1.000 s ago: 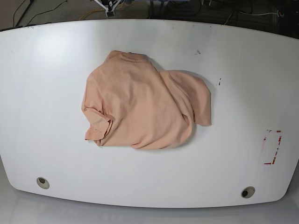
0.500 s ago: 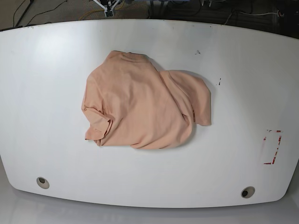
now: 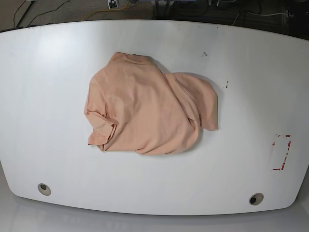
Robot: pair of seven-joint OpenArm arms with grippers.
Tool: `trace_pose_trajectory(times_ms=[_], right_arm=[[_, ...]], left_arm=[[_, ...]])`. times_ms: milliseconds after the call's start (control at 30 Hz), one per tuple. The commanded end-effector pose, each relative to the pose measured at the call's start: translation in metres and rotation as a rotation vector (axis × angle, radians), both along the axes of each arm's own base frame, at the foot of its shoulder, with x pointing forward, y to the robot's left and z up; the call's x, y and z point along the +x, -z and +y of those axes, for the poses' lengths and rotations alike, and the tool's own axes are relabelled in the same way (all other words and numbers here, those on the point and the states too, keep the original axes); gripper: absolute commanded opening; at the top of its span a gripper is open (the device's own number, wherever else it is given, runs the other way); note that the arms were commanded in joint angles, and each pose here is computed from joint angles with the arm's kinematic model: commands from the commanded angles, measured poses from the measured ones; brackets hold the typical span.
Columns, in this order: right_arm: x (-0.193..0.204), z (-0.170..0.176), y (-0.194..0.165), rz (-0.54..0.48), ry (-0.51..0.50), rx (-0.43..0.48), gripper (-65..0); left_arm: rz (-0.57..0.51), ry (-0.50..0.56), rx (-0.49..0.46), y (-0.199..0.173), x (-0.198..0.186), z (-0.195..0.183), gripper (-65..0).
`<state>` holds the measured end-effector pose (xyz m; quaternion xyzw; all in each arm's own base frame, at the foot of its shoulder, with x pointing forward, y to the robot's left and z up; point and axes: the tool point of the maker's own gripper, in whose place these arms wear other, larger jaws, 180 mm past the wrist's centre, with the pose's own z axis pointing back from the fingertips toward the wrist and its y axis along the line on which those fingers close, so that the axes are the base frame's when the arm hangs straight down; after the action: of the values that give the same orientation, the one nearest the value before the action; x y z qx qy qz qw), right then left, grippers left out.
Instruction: Layout the t-shirt on the table in an organized manner, then fold the t-shirt properly
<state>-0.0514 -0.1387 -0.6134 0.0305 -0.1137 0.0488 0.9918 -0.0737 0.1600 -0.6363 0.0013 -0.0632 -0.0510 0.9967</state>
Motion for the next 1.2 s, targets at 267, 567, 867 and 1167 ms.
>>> trace_pose_trajectory(times_ms=[267, 567, 867, 1167], right_arm=[[-0.016, -0.006, -0.037, -0.067, -0.008, -0.033, -52.8], [-0.024, -0.002, -0.068, -0.111, -0.009, -0.044, -52.8], [-0.022, -0.003, -0.108, -0.181, 0.065, -0.039, -52.8], [-0.022, 0.002, -0.147, -0.228, 0.06, 0.004, -52.8]], left_arm=[[-0.059, 0.042, 0.017, -0.034, -0.022, 0.018, -61.2], [-0.128, 0.084, 0.023, -0.07, -0.027, 0.028, -61.2], [-0.224, 0.147, 0.025, -0.119, -0.015, 0.037, -61.2], [-0.302, 0.147, 0.056, -0.164, -0.004, 0.048, -61.2]])
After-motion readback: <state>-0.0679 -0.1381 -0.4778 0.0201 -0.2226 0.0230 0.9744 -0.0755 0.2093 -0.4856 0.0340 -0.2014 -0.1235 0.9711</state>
